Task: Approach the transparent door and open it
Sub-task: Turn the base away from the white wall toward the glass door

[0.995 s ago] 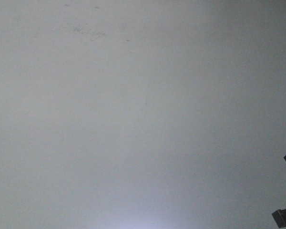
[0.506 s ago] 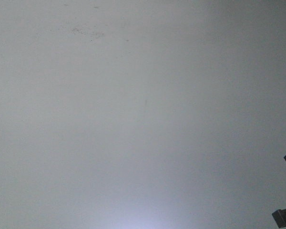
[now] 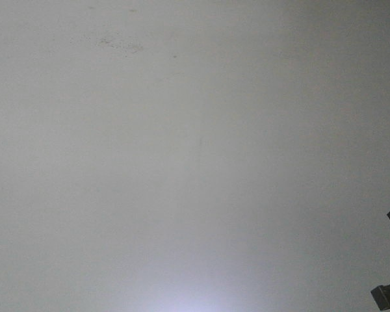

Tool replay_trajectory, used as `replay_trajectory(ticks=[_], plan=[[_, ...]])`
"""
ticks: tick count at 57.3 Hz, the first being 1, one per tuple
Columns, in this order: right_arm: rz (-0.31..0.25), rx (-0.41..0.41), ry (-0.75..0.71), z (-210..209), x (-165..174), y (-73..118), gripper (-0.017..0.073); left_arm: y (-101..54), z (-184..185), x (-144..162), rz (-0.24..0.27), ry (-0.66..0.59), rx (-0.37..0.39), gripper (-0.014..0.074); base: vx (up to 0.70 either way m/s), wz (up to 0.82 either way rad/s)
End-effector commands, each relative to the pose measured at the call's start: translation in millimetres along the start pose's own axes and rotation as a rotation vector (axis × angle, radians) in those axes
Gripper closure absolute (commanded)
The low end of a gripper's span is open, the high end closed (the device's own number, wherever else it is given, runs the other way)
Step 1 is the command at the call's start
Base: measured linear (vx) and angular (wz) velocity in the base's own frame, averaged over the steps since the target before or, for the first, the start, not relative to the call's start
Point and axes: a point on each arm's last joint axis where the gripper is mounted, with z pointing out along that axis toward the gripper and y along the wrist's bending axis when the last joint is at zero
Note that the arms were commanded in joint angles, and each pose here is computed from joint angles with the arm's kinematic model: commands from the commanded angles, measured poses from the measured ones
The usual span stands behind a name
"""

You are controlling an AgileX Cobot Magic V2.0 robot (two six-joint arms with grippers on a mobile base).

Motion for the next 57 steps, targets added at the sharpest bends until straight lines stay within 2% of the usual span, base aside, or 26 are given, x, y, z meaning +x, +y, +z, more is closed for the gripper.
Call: replay_trajectory(ticks=[1,35,57], plan=[[-0.008,0.01,-0.096,-1.4,-7.0,-0.7,0.0564,-0.6,-0.9,-5.7,-0.017,-0.093,0.011,0.0591,0.11,0.07],[-0.008,0.01,-0.096,-1.4,-7.0,-0.7,0.0564,-0.6,-0.9,-5.7,-0.017,-0.093,0.011,0.0591,0.17,0.02],[-0.008,0.01,-0.096,-1.4,-7.0,-0.7,0.0564,-0.6,-0.9,-5.7,-0.017,-0.093,0.011,0.0591,0.27,0.23]])
